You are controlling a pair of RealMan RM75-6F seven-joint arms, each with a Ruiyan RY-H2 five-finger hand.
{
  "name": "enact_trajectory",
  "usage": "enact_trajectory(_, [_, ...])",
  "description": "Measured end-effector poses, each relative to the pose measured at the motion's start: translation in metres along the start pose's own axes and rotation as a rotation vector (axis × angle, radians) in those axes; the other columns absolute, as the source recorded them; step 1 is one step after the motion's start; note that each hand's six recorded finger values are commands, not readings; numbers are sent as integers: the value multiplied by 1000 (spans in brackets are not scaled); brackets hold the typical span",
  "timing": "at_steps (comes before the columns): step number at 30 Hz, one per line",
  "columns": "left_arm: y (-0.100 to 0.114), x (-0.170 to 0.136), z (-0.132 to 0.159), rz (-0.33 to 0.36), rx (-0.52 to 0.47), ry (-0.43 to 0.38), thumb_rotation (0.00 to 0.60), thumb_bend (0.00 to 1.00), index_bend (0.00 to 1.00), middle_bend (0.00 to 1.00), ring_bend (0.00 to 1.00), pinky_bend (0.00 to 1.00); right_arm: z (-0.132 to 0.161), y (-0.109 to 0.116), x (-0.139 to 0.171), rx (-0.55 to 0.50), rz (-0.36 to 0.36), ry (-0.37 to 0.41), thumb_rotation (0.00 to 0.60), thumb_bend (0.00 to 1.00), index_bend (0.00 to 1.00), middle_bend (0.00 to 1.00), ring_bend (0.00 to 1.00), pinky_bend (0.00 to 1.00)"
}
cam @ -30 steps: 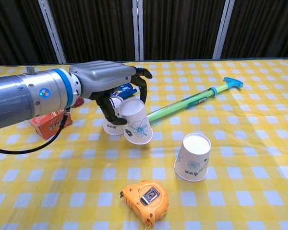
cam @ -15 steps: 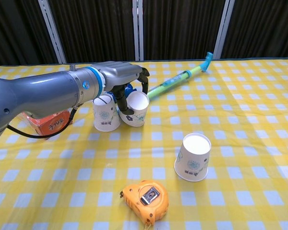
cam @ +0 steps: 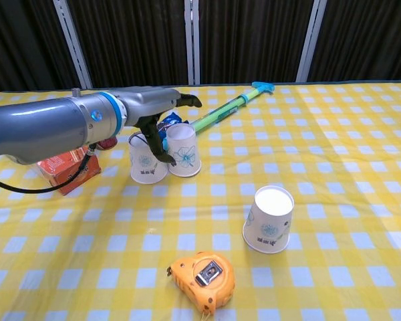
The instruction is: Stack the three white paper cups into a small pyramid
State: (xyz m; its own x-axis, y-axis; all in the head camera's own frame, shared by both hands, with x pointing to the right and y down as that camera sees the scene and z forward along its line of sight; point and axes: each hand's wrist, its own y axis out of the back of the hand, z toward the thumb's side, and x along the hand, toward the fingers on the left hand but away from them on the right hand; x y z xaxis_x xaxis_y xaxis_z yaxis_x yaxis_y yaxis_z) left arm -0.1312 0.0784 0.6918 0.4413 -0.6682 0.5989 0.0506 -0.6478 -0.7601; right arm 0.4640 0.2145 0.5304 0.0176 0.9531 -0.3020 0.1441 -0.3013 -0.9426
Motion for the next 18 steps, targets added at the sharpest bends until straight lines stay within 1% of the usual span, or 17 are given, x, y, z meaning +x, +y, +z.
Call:
enact_trajectory(4, [16,-23,-16,56,-38,-7,600,212,0,0,0,0,-1,-2,-1,4,5,-6,600,21,49,0,0,0])
enact_trajectory(8, [28,-56,-44,124,-51,17,600,212,0,0,0,0,0,-6,-1,15,16,-7,600,21,49,0,0,0])
enact_trajectory(13, [28,-106,-80,185,-42,76,600,212,0,0,0,0,4,-12,0,32,32,2,600,21,49,0,0,0])
enact_trajectory(18, [18,-157,-113,234,-30,153,600,212,0,0,0,0,9,-17,0,41,42,17,600,21,49,0,0,0])
